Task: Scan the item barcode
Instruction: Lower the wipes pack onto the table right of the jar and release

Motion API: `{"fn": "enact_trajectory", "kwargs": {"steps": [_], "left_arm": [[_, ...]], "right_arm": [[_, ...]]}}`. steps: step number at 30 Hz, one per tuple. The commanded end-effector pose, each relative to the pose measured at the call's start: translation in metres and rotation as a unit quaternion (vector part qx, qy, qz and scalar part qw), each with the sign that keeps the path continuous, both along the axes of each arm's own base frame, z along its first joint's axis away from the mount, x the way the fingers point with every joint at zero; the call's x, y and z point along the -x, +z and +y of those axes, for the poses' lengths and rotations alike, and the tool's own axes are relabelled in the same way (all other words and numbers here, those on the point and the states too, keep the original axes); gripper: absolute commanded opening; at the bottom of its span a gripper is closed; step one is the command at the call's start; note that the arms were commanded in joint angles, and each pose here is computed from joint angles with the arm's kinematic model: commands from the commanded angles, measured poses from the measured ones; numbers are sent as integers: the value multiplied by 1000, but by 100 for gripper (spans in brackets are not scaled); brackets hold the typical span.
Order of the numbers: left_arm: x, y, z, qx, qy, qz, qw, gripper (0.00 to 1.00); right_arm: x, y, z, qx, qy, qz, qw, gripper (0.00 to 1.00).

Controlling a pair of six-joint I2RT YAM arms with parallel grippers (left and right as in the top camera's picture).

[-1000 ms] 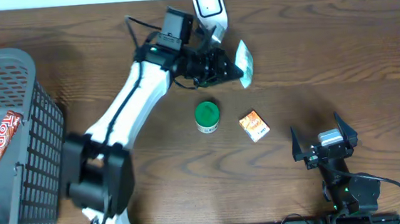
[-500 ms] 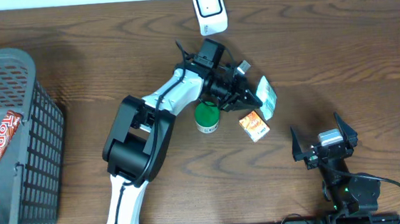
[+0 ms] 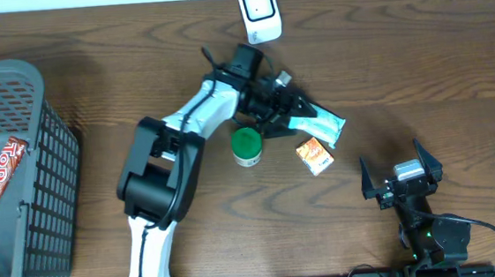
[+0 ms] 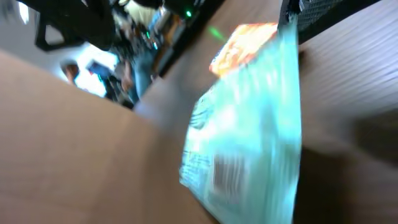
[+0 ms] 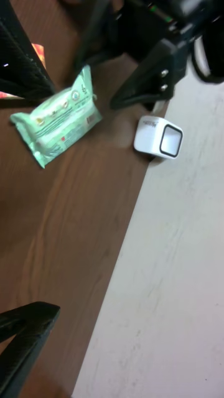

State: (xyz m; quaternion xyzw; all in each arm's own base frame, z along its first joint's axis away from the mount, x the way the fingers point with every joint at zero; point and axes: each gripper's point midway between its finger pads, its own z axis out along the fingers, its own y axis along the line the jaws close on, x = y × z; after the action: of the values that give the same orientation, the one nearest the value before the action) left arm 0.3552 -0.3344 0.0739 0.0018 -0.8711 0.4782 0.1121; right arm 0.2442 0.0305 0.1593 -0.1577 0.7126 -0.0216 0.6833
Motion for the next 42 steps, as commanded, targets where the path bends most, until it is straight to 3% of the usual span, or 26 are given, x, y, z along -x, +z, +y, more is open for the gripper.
{"fn": "enact_trajectory", "kwargs": {"steps": [1,4,7,9,13,14,17,21,28,31,39,40,42], "left_arm": [[-38,74,20,-47,59,-133,988,84],[-44,134,32,-53,91,-215,971,84],[-34,198,39,-26,96,-292,951,84],[-29,232,58,-44,114,-344,931,84],[-29,271,167,-235,253,-410,844,85],[-19,286,221,-312,314,-416,795,92],[11,313,309,-390,409,-402,720,97],[59,321,411,-439,558,-311,632,97],[128,288,512,-485,683,-139,528,97],[142,262,532,-495,702,-68,508,97],[140,198,570,-534,673,58,509,97],[136,193,574,-545,655,56,521,99],[122,183,584,-580,585,28,566,99]], "right_arm": [[0,-1,0,-3,0,2,1000,99],[0,-1,0,-3,0,2,1000,99],[0,-1,0,-3,0,2,1000,99],[0,-1,0,-3,0,2,1000,99],[0,-1,0,-3,0,2,1000,99],[0,-1,0,-3,0,2,1000,99],[0,-1,0,-3,0,2,1000,99],[0,-1,0,-3,0,2,1000,99],[0,-1,0,-3,0,2,1000,99],[0,-1,0,-3,0,2,1000,99],[0,-1,0,-3,0,2,1000,99],[0,-1,0,-3,0,2,1000,99],[0,-1,0,-3,0,2,1000,99]]}}
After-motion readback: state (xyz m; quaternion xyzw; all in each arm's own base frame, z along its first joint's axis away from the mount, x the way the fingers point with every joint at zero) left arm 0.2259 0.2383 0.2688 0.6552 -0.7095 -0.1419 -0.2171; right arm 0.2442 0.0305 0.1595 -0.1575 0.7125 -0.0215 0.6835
